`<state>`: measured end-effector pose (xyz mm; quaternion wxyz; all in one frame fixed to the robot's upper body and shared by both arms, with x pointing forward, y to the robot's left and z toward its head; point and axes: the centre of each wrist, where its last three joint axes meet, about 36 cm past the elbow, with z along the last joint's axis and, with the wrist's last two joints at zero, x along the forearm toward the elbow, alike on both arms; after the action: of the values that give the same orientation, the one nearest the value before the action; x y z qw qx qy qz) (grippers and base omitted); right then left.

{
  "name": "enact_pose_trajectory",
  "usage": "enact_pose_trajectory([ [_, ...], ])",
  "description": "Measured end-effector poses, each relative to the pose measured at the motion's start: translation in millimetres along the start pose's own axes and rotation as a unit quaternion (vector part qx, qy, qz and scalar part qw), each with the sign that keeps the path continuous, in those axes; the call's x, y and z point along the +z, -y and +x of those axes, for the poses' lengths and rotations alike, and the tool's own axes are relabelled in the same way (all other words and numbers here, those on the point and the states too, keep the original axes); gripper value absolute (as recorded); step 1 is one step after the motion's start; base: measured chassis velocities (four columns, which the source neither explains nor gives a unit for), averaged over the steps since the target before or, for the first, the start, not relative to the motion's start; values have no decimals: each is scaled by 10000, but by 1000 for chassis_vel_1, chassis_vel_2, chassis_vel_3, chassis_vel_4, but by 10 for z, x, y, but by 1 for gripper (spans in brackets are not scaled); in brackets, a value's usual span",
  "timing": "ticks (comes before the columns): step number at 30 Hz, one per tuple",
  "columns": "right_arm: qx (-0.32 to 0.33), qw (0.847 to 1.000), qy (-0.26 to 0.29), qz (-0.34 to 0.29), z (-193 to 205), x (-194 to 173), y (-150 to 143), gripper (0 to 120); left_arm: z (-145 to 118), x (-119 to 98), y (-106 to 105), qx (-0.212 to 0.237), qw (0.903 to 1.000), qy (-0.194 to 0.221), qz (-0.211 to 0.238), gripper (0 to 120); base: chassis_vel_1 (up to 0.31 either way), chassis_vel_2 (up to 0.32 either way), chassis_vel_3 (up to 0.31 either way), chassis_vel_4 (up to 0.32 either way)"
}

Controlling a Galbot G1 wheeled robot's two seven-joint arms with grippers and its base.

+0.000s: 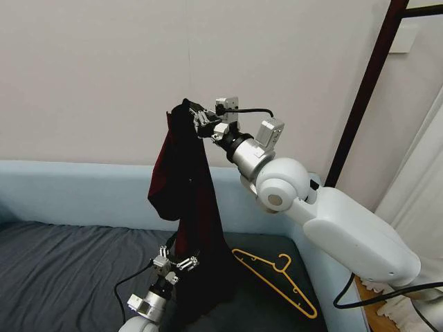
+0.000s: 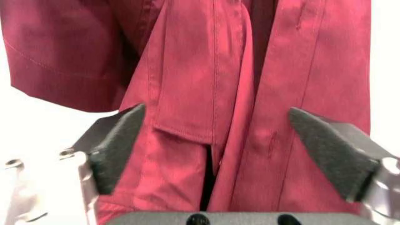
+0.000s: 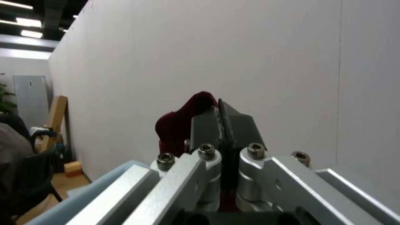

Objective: Pick up the clothes from the sofa and hang them on the clothes hanger.

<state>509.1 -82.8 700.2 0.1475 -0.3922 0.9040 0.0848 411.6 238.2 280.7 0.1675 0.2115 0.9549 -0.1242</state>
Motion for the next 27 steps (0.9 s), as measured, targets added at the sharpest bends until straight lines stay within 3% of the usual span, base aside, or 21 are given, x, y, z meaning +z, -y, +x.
enact_pose_trajectory([
  [7,23,10000,-33,-1,40,32,27,0,8,-67,-88,-76,9999,71,-29,58,0,0,0,0],
  [12,31,10000,-48,-13,60,59,38,0,-14,-105,-117,-70,9999,115,-65,67,0,0,0,0],
  [16,33,10000,-60,-13,78,78,42,0,-53,-138,-128,-60,9998,171,-83,85,0,0,0,0],
  [24,35,10000,-54,-4,77,70,46,0,-50,-180,-120,-25,9997,220,-94,76,0,0,0,0],
  [27,59,10000,-58,14,66,65,67,0,-17,-217,-132,-38,9996,237,-119,65,0,0,0,0],
])
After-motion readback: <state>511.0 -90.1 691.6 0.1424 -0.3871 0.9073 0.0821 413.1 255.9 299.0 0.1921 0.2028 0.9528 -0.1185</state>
